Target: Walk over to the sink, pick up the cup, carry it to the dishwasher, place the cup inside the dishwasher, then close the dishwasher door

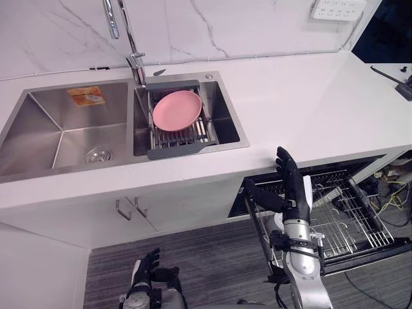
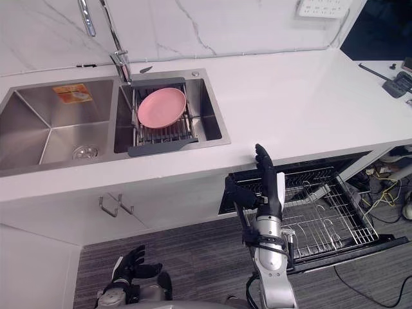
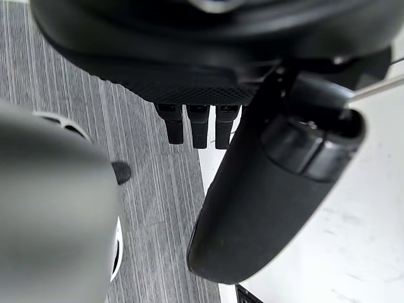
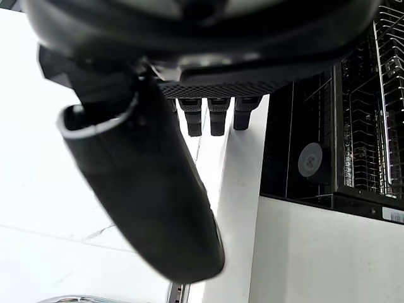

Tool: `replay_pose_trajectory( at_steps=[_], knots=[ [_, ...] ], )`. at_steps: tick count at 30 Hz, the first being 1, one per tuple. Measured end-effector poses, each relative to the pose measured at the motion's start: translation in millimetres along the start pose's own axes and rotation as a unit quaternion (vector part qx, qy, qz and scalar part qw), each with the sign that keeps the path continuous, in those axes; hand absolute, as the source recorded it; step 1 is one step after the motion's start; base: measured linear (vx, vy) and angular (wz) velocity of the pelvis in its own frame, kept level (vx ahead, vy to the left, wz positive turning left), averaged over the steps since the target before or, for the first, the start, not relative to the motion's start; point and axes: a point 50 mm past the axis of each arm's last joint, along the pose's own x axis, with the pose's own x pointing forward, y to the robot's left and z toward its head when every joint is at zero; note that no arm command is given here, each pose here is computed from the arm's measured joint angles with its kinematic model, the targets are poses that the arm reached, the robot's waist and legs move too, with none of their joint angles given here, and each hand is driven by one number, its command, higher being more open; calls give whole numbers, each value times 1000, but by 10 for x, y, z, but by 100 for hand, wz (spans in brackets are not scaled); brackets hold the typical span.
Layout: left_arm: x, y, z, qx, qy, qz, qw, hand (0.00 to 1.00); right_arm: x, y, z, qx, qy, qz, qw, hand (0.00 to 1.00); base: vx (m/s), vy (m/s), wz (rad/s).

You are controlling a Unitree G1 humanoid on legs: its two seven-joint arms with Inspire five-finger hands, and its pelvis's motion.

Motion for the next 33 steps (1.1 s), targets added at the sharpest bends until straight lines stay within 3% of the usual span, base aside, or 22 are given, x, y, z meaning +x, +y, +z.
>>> replay_pose_trajectory(
  at_steps=[13,25,29,33],
  knots=[
    [0,84,-57,14,13,3,1000,90,-12,-180,-66,-73,23,-32,997,90,10,44,30],
    [-23,-35,-115,12,24,-8,1000,90,-3,-267,66,-89,-8,-30,996,90,53,-78,13],
    [-14,-128,-77,34,18,-27,999,90,81,38,505,-54,-119,57,990,90,20,-76,23],
    [-17,-175,-65,35,15,-33,999,90,170,226,796,-23,-204,93,974,90,7,-35,14]
  ],
)
